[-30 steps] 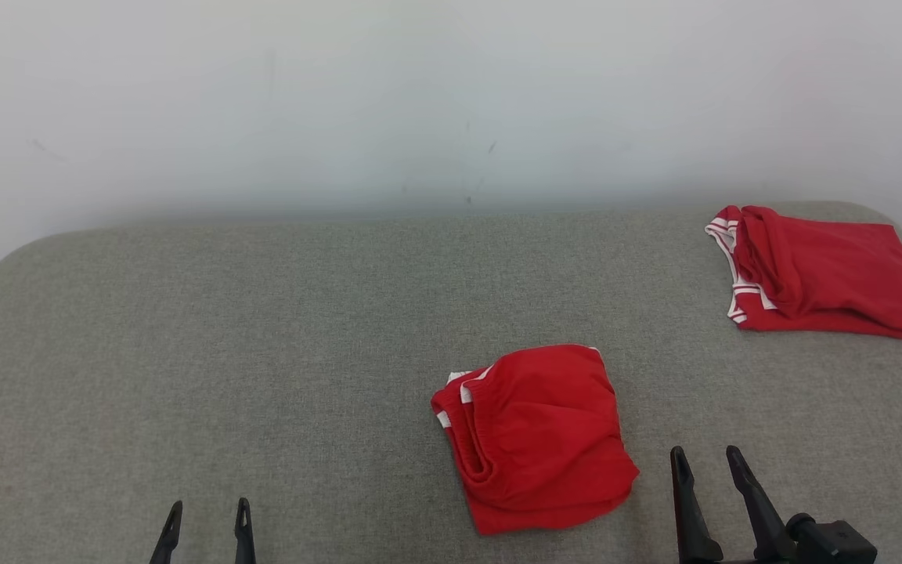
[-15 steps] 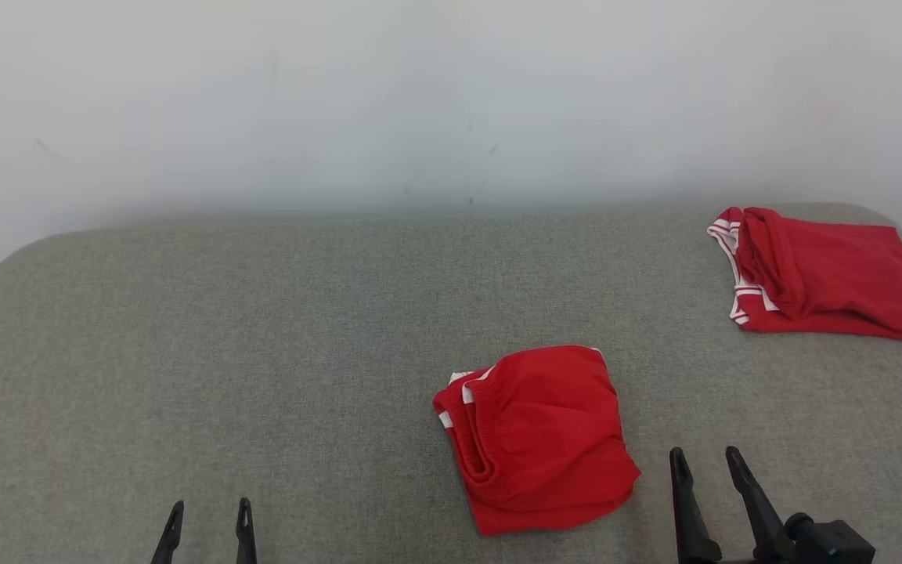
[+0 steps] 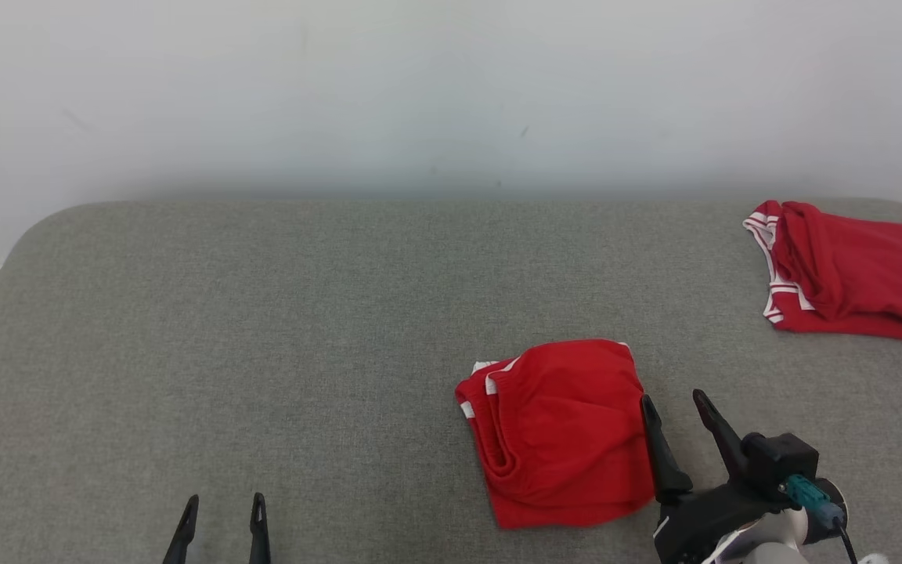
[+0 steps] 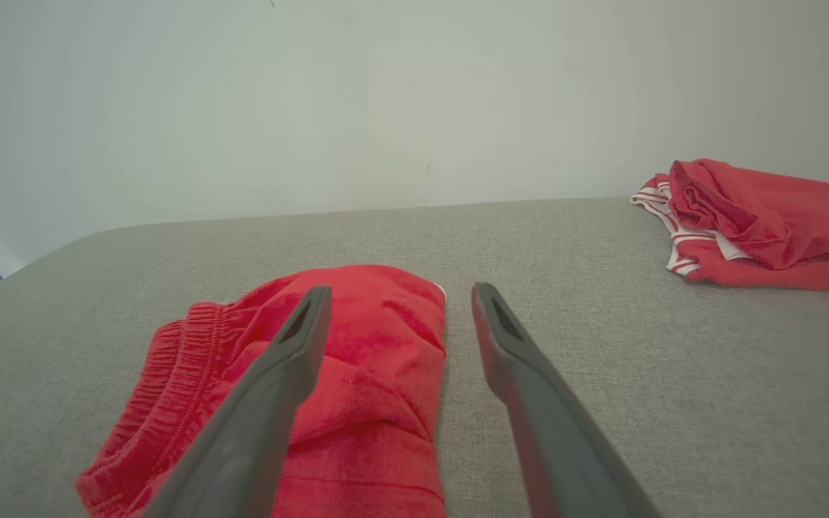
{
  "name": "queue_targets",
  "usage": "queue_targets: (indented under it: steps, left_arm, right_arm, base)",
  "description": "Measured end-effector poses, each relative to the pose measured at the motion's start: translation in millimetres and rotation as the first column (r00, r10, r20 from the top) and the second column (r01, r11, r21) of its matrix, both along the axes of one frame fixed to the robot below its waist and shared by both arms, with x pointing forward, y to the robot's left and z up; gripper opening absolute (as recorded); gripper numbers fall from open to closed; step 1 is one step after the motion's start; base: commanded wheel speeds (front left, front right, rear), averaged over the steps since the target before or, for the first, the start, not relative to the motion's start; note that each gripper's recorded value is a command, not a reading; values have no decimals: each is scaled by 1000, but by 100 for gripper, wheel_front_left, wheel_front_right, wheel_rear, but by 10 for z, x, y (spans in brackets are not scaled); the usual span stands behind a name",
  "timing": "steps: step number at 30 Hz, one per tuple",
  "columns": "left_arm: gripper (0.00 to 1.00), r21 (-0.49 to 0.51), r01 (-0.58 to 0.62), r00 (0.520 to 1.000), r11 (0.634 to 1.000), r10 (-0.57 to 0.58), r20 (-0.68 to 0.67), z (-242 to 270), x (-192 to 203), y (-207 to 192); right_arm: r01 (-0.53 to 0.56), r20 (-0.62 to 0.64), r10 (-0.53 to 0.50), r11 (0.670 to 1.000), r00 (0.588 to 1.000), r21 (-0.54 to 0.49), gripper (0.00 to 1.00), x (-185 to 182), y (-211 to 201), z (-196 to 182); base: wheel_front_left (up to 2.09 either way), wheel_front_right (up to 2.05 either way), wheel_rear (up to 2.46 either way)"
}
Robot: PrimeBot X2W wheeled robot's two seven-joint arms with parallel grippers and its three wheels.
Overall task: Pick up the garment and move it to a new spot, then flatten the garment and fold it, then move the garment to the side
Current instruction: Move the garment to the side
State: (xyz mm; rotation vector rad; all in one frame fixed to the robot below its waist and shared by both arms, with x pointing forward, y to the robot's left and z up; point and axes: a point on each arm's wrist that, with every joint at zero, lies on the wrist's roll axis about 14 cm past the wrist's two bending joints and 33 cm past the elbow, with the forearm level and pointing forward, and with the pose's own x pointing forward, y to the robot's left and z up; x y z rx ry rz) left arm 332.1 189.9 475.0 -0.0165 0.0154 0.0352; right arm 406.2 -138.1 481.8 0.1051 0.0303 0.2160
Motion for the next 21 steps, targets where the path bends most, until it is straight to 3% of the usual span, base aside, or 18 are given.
queue_targets:
  steps: [7, 16, 17, 19, 20, 21]
  left_arm:
    - [100, -11, -9, 1000, 1000, 9, -18, -52, 51, 2]
    - [100, -23, -38, 998, 999, 36, -52, -148, 77, 59]
    - [100, -24, -40, 998, 999, 39, -53, -152, 80, 64]
    - [100, -25, -38, 998, 999, 37, -50, -145, 98, 58]
    - [100, -25, -39, 998, 999, 37, -48, -138, 111, 57]
    - [100, -25, -36, 998, 999, 35, -45, -128, 127, 51]
  right_arm:
    - [-26, -139, 18, 998, 990, -53, 100, 311, 10, -335]
    - [-79, -354, 55, 995, 934, -53, 100, 306, 201, -896]
    - [-85, -368, 63, 995, 928, -44, 62, 298, 240, -917]
    - [-94, -378, 74, 995, 923, -35, 19, 292, 282, -927]
    - [-98, -381, 77, 995, 921, -35, 0, 287, 290, -933]
    - [-101, -383, 80, 994, 920, -35, 0, 283, 291, -939]
  base:
    - [0, 0, 0]
    - [0, 0, 0]
    - [0, 0, 0]
    - [0, 0, 0]
    - [0, 0, 0]
    - [0, 0, 0]
